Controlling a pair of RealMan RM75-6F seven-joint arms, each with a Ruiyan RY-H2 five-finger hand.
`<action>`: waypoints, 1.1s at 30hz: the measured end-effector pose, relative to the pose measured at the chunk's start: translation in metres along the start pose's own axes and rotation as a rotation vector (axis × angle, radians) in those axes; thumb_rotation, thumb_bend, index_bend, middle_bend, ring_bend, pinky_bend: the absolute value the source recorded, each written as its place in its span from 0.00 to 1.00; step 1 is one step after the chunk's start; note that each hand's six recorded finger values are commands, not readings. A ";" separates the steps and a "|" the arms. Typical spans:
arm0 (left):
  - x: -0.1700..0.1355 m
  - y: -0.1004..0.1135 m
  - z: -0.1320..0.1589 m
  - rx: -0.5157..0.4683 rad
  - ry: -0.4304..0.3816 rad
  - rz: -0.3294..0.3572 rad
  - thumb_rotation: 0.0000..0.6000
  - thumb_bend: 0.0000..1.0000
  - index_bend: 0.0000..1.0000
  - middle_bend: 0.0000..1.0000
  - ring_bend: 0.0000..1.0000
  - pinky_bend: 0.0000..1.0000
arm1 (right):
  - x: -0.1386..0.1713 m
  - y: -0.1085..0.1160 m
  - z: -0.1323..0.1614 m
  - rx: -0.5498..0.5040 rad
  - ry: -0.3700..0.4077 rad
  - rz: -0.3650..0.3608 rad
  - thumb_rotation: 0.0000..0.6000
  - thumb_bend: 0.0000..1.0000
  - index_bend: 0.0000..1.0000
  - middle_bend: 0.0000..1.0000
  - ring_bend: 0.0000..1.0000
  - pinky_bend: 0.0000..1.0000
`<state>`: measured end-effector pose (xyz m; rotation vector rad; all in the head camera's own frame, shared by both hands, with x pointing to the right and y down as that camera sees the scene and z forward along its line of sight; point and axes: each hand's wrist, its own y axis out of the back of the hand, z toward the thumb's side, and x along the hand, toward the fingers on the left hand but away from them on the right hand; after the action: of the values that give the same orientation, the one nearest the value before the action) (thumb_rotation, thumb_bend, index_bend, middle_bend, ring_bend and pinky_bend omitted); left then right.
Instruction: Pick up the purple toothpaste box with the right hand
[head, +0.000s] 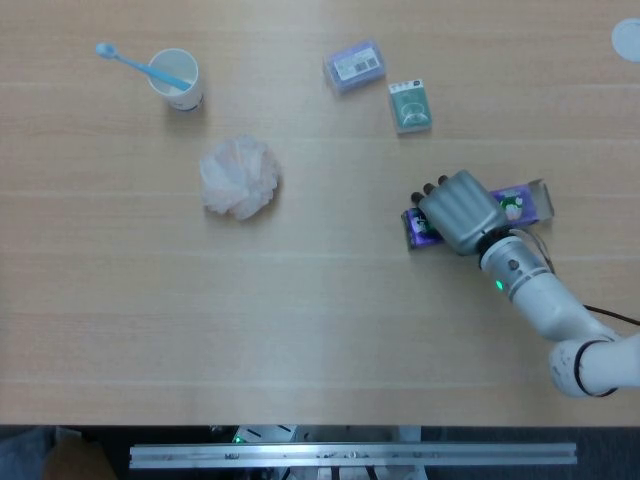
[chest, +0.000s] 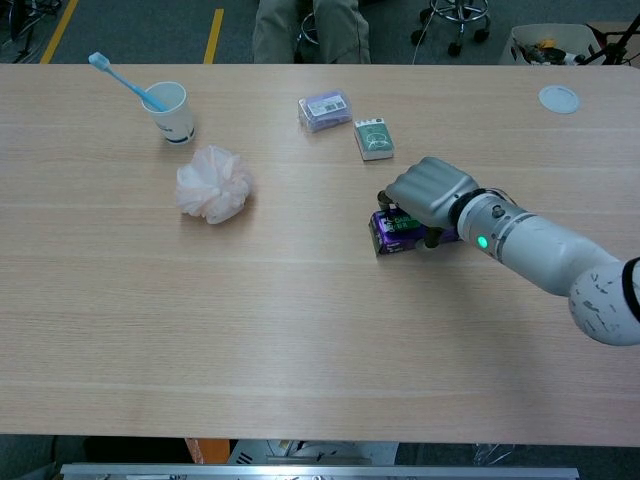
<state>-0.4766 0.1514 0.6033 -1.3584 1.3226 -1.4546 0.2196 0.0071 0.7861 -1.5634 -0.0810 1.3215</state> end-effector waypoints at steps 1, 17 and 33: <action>0.000 0.000 0.000 0.000 0.001 0.001 1.00 0.33 0.23 0.22 0.19 0.18 | 0.000 0.001 0.000 -0.007 0.002 -0.005 1.00 0.28 0.45 0.41 0.41 0.60; 0.001 0.001 0.003 0.001 -0.007 0.002 1.00 0.33 0.23 0.22 0.18 0.18 | 0.001 0.060 0.003 -0.325 0.043 -0.172 1.00 0.27 0.45 0.41 0.42 0.61; 0.000 0.005 0.002 0.009 -0.001 0.007 1.00 0.33 0.23 0.22 0.18 0.18 | 0.002 0.108 0.014 -0.507 0.132 -0.327 1.00 0.26 0.45 0.41 0.42 0.61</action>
<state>-0.4751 0.1498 0.5987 -1.3476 1.3173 -1.4533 0.1528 -0.0319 0.7093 -1.9554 -0.6030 0.9773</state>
